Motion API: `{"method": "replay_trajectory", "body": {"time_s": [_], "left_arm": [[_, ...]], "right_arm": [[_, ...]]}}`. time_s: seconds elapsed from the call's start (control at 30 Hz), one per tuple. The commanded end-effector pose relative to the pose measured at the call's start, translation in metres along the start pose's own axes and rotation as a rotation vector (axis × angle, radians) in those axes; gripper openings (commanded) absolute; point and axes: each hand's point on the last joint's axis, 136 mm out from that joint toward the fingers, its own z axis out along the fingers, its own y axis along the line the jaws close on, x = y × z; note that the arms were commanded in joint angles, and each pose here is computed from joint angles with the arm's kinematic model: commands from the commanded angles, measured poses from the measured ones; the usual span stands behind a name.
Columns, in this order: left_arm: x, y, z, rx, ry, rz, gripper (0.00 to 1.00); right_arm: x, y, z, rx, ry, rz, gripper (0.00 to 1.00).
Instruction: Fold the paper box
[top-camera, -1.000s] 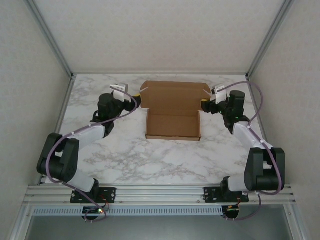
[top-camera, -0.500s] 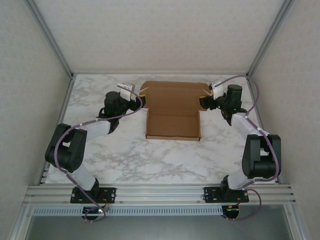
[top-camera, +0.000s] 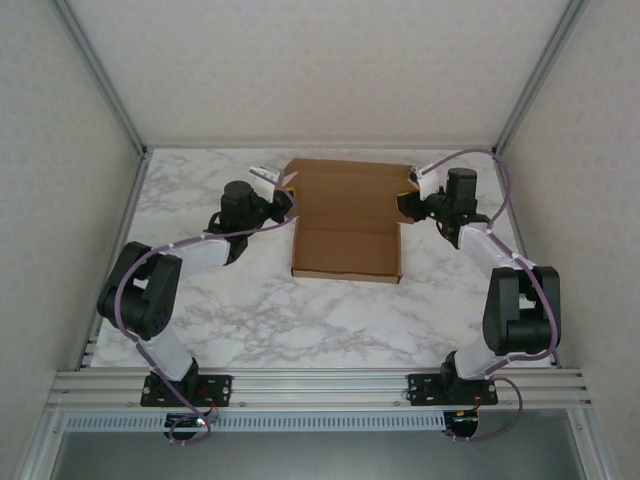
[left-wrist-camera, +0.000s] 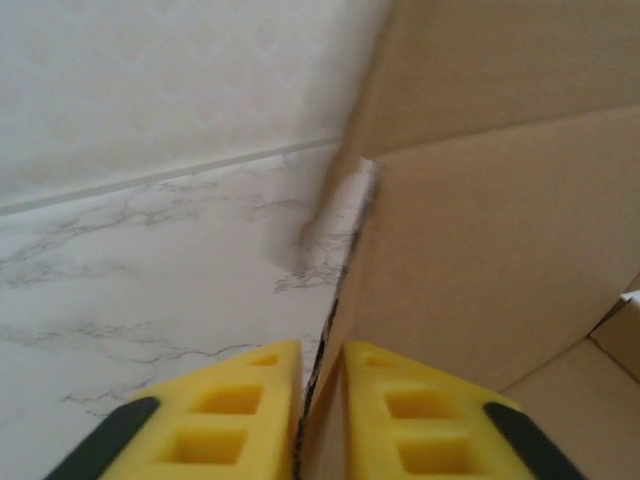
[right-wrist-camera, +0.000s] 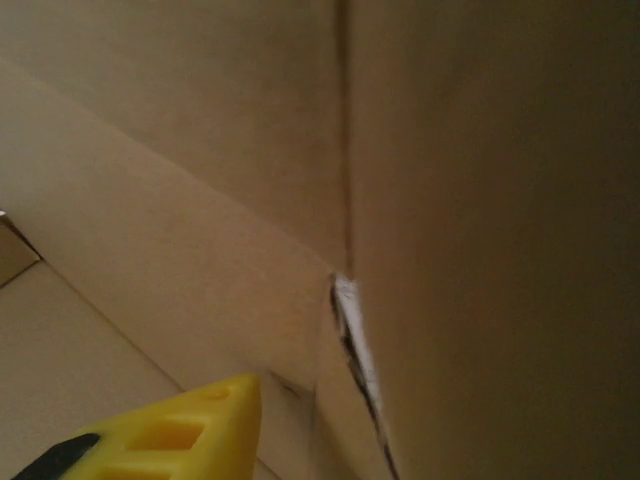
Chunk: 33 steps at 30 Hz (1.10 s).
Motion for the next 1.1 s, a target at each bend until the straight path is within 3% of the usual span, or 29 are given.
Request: {"method": "replay_trajectory", "body": {"time_s": [0.0, 0.2, 0.33, 0.5, 0.67, 0.87, 1.07], "left_arm": [[-0.009, -0.006, 0.004, 0.000, -0.008, -0.002, 0.10], [-0.017, -0.023, -0.005, 0.007, -0.054, -0.030, 0.05], [-0.016, -0.030, -0.013, -0.025, -0.072, -0.042, 0.00], [-0.018, -0.024, -0.034, -0.083, -0.132, -0.128, 0.00], [-0.020, -0.019, -0.051, -0.121, -0.166, -0.163, 0.00], [-0.016, -0.014, -0.064, -0.162, -0.170, -0.152, 0.00], [-0.011, -0.008, -0.069, -0.200, -0.155, -0.127, 0.00]], "right_arm": [[-0.016, 0.009, -0.014, 0.011, -0.033, -0.024, 0.31], [-0.014, 0.025, -0.016, 0.034, -0.009, 0.010, 0.12], [-0.010, 0.030, -0.014, 0.108, 0.022, 0.067, 0.07], [-0.016, 0.029, -0.021, 0.267, 0.008, 0.135, 0.02], [-0.023, 0.017, -0.023, 0.373, -0.010, 0.261, 0.17], [-0.018, 0.041, -0.011, 0.227, -0.010, 0.167, 0.31], [-0.012, 0.047, -0.011, 0.168, -0.006, 0.117, 0.39]]}}
